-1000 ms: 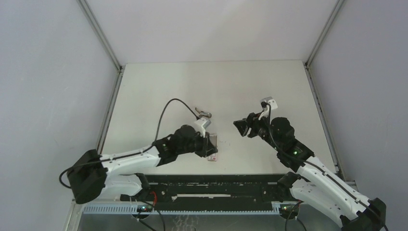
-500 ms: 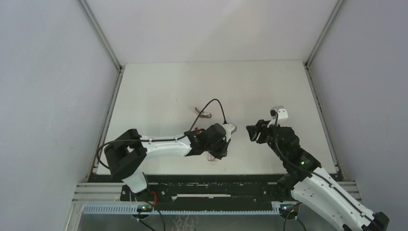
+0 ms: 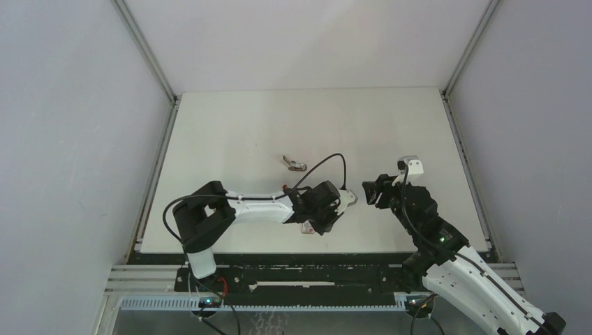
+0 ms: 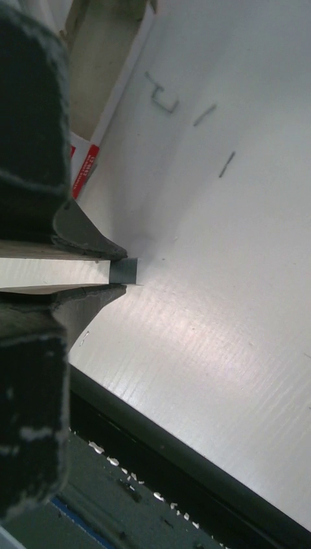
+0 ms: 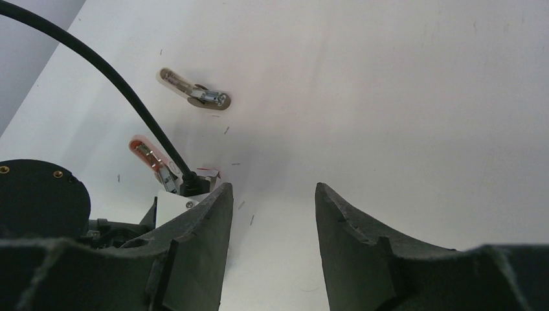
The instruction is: Load the staples into the stapler
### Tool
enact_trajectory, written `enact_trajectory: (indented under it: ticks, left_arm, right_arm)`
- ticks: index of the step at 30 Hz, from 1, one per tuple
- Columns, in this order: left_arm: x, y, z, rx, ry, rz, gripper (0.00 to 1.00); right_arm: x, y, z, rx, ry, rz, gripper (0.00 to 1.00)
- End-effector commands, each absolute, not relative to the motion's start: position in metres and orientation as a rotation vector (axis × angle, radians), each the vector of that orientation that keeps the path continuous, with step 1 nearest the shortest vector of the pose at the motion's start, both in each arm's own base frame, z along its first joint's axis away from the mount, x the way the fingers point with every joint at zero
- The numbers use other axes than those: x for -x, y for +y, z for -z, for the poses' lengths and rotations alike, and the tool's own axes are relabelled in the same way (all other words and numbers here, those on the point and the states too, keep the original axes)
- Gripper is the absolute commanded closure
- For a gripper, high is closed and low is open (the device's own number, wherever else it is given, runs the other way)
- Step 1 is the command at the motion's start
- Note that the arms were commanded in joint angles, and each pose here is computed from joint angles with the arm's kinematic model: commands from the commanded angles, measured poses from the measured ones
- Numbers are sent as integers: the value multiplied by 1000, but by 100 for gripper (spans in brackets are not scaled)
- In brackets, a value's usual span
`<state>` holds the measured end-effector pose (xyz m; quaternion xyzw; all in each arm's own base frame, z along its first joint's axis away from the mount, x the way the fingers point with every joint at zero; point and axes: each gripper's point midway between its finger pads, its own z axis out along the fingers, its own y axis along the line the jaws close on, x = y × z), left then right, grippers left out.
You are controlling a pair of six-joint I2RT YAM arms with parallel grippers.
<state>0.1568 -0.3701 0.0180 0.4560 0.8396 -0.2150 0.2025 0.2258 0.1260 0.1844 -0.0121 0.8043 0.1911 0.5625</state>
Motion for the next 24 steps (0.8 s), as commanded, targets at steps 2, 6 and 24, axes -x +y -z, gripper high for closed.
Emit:
enact_trajectory:
  ticks: [2, 6, 24]
  left_arm:
    - [-159, -373, -17, -1402, 2298, 557, 79]
    - [-163, -369, -15, -1420, 2294, 511, 68]
    - [-196, -351, -27, -1328, 2190, 294, 54]
  right_arm:
    - [-230, 126, -189, 7, 1874, -451, 51]
    - [-230, 126, -187, 5, 1880, -450, 51]
    - [-230, 128, -185, 8, 1886, -459, 51]
